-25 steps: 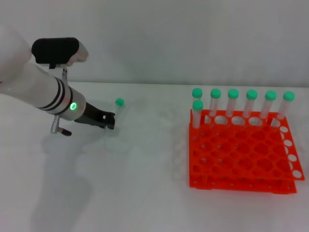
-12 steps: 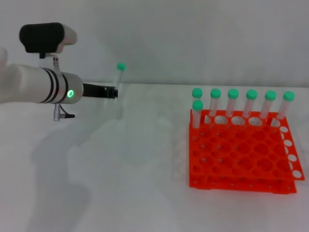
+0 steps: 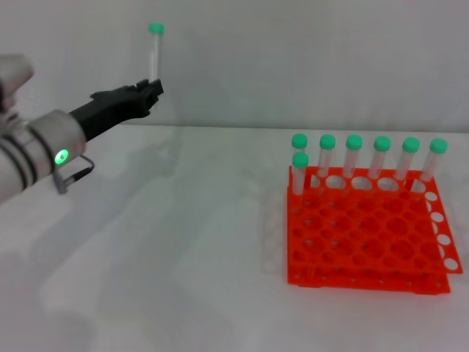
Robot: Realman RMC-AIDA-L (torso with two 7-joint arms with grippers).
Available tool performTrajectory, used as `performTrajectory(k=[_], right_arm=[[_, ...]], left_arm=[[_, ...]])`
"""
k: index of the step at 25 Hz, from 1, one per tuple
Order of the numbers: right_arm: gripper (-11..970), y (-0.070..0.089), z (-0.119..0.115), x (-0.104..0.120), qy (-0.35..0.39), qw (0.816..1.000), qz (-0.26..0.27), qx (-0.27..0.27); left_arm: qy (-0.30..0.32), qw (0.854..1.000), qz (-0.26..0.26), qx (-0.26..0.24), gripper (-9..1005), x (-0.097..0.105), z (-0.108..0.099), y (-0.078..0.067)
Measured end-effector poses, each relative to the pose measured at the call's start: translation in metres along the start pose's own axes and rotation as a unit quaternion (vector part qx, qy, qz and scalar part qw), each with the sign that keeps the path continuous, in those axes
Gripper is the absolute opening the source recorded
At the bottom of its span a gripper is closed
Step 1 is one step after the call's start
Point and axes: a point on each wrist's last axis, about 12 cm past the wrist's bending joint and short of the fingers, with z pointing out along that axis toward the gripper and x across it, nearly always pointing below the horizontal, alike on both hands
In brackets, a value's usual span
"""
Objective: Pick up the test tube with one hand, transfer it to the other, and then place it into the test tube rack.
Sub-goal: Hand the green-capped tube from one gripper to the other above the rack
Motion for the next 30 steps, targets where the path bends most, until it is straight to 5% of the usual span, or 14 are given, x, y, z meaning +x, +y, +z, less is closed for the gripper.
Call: performTrajectory(k=[7, 12, 18, 30], right_arm=[[768, 0.002, 0.000, 0.000, 0.000, 1.000, 0.003, -0.006], [768, 0.015, 0.001, -0.001, 0.004, 0.997, 0.035, -0.065], [767, 0.027, 0.002, -0.016, -0.002, 0.978, 0.089, -0.191], [767, 0.019, -0.011, -0.044, 0.023, 0.905, 0.156, -0.396]], left_arm=[[-0.138, 0.982, 0.070, 0.112, 191, 0.032, -0.067, -0.028], [-0.144, 0.964, 0.088, 0.203, 190, 0.053, -0.092, -0.052], [-0.096, 0.946, 0.109, 0.288, 190, 0.065, -0.082, -0.076], [-0.088, 0.939, 0.139, 0.302, 190, 0.063, -0.048, -0.095]])
